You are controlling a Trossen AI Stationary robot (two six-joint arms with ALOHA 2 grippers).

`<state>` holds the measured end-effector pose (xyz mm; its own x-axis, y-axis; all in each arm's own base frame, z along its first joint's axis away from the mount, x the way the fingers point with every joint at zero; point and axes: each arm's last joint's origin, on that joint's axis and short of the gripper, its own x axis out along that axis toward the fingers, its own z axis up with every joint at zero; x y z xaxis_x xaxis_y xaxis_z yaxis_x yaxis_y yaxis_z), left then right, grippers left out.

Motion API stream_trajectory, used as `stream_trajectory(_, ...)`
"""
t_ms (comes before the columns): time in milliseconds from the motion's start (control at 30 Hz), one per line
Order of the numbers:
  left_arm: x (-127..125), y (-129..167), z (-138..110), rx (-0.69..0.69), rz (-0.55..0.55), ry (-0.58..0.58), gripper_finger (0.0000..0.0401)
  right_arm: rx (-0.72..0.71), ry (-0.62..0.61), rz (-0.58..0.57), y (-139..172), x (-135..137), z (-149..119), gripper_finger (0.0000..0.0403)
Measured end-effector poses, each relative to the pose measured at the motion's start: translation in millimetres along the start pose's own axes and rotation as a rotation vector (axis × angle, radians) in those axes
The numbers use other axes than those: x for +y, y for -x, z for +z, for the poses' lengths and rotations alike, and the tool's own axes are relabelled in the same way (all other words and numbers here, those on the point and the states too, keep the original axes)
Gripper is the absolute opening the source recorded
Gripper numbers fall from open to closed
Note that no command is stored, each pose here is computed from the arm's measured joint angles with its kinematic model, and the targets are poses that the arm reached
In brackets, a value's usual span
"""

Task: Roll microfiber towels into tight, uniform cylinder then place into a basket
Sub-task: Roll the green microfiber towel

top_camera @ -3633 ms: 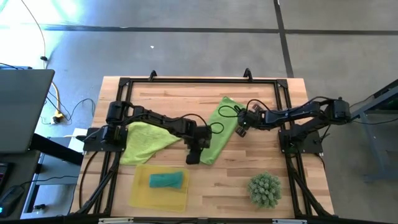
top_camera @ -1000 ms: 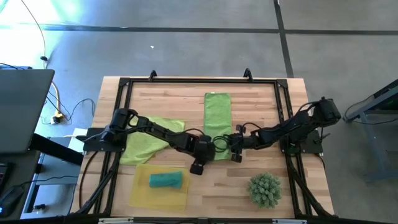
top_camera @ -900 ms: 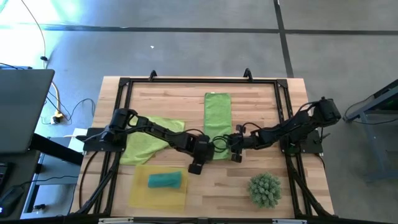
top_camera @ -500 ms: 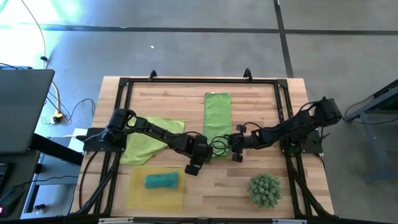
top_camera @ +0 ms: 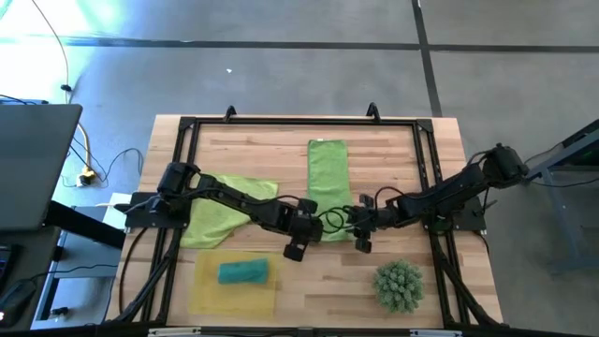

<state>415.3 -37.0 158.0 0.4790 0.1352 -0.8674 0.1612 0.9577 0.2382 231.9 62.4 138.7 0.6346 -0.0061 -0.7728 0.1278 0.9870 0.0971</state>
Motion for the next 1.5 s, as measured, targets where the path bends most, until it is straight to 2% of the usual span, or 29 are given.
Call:
stream_trajectory(167,12,-13,4,-0.060,0.085,0.044,0.0076,0.001,-0.088,0.015,-2,11,-5,0.0125)
stream_trajectory(367,20,-37,-6,-0.021,0.087,0.104,0.0076,0.005,-0.088,0.046,-3,21,-9,0.0125)
stream_trajectory(500,22,-42,-8,-0.011,0.075,0.130,0.0076,0.011,-0.098,0.077,-4,25,-10,0.0125)
stream_trajectory(700,22,-45,-7,-0.027,0.079,0.134,0.0076,0.049,-0.098,0.193,-6,29,-10,0.0125)
stream_trajectory(833,24,-46,-7,-0.033,0.081,0.139,0.0076,0.054,-0.035,0.351,-6,36,-7,0.0125)
stream_trajectory(967,29,-46,-8,-0.029,0.077,0.192,0.0076,0.099,-0.003,0.474,-5,40,-8,0.0125)
stream_trajectory(1067,30,-47,-10,-0.022,0.072,0.215,0.0076,0.102,-0.016,0.426,-5,38,-9,0.0125)
stream_trajectory(1200,28,-47,-10,-0.024,0.007,0.232,0.0076,0.075,-0.034,0.207,-8,30,-13,0.0125)
stream_trajectory(1267,26,-46,-9,-0.025,-0.014,0.254,0.0076,0.066,-0.026,0.139,-10,27,-15,0.0125)
stream_trajectory(1500,21,-46,-8,-0.027,-0.036,0.273,0.0076,0.094,0.006,0.095,-15,25,-20,0.0120)
